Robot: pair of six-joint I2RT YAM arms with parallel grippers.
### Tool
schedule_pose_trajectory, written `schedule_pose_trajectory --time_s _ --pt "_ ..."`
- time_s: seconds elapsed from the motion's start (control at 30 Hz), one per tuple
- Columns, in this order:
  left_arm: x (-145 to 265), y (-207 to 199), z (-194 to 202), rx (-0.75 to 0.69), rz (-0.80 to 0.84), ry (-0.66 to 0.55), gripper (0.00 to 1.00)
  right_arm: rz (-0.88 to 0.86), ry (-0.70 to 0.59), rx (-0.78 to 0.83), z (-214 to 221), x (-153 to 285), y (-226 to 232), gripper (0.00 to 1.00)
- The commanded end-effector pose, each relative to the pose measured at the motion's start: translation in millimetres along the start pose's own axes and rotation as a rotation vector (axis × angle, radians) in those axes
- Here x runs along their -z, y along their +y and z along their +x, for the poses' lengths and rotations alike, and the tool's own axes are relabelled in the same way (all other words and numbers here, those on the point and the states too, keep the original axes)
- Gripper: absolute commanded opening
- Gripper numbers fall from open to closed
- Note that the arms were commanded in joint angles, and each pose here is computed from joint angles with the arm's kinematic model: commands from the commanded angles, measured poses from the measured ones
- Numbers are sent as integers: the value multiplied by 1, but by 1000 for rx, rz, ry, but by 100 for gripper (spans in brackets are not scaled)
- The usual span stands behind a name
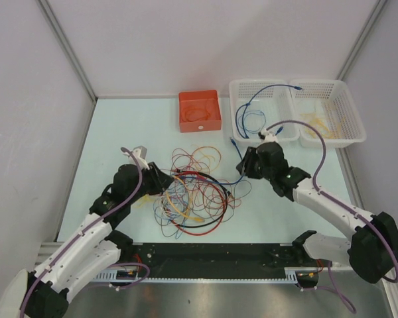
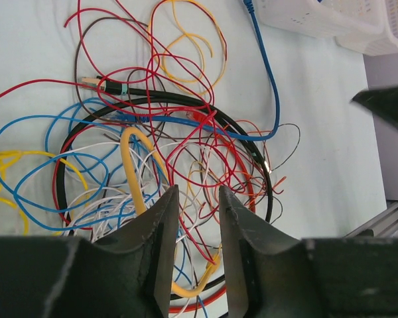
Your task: Untangle the cables
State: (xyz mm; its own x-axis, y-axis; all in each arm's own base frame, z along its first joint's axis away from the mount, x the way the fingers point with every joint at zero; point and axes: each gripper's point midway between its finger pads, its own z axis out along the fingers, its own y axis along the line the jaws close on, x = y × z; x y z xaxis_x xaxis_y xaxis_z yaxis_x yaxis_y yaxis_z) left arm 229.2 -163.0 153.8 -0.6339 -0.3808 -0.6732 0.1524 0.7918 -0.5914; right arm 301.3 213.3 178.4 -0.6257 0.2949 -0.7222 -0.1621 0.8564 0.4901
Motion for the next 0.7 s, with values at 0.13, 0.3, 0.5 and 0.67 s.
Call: schedule_pose_trajectory --time_s 0.13,0.3,0.5,0.67 --pt "13 1 -16 -23 -28 -57 40 -11 91 118 52 3 0 68" --pt "12 2 -12 -10 -25 -45 41 6 164 101 76 -4 1 79" --pt "12 4 -8 -2 -27 -37 41 6 177 118 90 -24 5 74" --pt "16 5 -12 -26 -45 -45 42 27 127 227 74 -40 6 71"
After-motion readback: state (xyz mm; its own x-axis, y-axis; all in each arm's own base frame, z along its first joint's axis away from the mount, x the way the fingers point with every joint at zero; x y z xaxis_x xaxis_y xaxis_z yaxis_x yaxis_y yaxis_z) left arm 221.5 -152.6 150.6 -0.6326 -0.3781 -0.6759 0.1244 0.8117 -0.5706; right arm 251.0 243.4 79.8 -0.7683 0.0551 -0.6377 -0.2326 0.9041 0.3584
